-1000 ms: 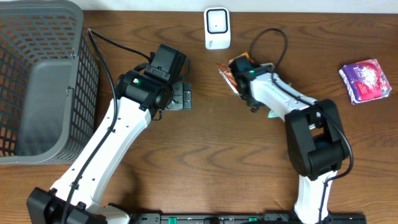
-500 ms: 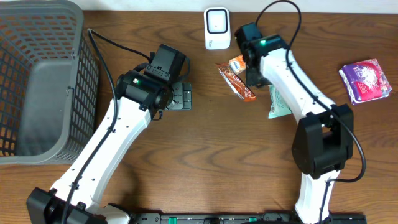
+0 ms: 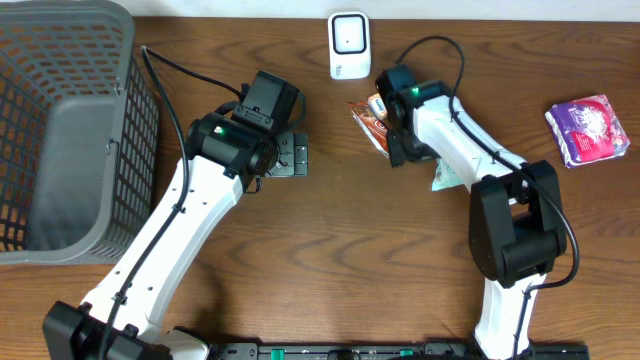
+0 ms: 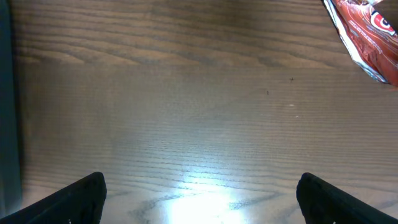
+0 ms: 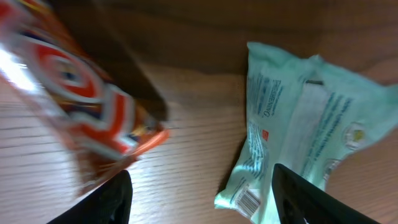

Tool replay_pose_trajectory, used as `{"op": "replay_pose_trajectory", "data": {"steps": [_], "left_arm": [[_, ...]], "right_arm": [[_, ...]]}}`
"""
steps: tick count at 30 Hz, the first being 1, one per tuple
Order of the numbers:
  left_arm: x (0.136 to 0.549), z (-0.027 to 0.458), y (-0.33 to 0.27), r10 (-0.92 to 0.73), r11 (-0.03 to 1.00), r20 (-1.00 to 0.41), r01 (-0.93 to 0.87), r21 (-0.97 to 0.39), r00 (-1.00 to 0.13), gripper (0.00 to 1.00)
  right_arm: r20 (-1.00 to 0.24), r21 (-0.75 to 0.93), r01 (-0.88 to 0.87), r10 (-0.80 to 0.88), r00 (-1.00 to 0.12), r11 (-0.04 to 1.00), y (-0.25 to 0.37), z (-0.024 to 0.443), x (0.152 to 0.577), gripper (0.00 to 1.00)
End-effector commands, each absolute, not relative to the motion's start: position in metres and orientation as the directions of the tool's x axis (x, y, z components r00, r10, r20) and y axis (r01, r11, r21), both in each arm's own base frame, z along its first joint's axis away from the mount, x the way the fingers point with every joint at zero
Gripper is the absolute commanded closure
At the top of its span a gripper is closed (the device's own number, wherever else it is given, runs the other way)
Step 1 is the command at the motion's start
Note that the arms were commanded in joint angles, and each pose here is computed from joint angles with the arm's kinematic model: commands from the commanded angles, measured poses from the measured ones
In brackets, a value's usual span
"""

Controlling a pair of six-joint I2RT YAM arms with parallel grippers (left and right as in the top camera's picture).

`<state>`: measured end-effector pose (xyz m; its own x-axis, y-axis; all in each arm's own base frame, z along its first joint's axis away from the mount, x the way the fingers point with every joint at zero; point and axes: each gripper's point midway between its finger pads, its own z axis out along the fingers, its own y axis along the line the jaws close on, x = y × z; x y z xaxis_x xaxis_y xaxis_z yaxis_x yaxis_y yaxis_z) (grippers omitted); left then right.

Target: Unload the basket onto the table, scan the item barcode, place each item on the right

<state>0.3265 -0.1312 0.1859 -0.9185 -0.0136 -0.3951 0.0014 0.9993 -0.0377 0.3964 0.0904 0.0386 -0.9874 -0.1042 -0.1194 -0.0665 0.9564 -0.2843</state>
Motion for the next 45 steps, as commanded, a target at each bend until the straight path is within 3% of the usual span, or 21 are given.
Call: {"op": "replay_pose_trajectory", "data": {"steps": [1,5,7,11,20,25,31,35,39,45], "left_arm": [[0.326,0.185,-0.127,-0.017,1.000,-0.397,-0.010,-0.020,-0.918,0.02],[0.326,0.185,-0.127,-0.018,1.000,-0.396,-0.011,-0.020,-0.918,0.02],[0.327,0.185,-0.127,-0.018,1.000,-0.397,-0.011,-0.020,-0.918,0.02],[0.326,0.185,-0.127,-0.018,1.000,-0.396,-0.011,-0.020,-0.918,0.02],[0.327,0.185,-0.127,-0.018,1.000,-0.397,-0.011,-0.020,-0.918,0.02],[0.326,0.185,-0.127,-0.018,1.000,-0.396,-0.011,-0.020,-0.918,0.02],[0.326,0.185,-0.127,-0.018,1.000,-0.396,-0.011,-0.020,-0.918,0.02],[0.326,0.185,-0.127,-0.018,1.000,-0.396,-0.011,-0.020,-0.918,0.02],[0.327,0.185,-0.127,-0.018,1.000,-0.397,-0.010,-0.020,-0.918,0.02],[0.327,0.185,-0.127,-0.018,1.000,-0.397,-0.011,-0.020,-0.918,0.02]], "right_arm": [[-0.109,-0.344,-0.019,-0.060,-0.992,0.939,0.061,0.030,0.392,0.32],[-0.132,-0.449,0.059,-0.001,-0.991,0.891,0.022,0.033,0.393,0.31],[-0.152,-0.481,0.111,0.041,-0.987,0.870,0.004,0.036,0.395,0.26],[-0.120,-0.377,0.141,0.103,-0.987,0.915,-0.004,0.027,0.394,0.21],[-0.094,-0.254,0.173,0.153,-0.984,0.952,0.002,0.006,0.388,0.25],[-0.090,-0.248,0.173,0.155,-0.984,0.953,0.003,-0.004,0.383,0.47],[-0.054,0.004,0.172,0.172,-0.984,0.985,0.044,0.003,0.389,0.99],[-0.050,0.344,0.121,0.147,-0.988,0.931,0.089,0.036,0.411,0.99],[-0.076,0.659,0.028,0.103,-0.992,0.751,0.123,0.079,0.424,0.99],[-0.076,0.829,-0.012,0.091,-0.993,0.560,0.124,0.093,0.414,0.99]]}}
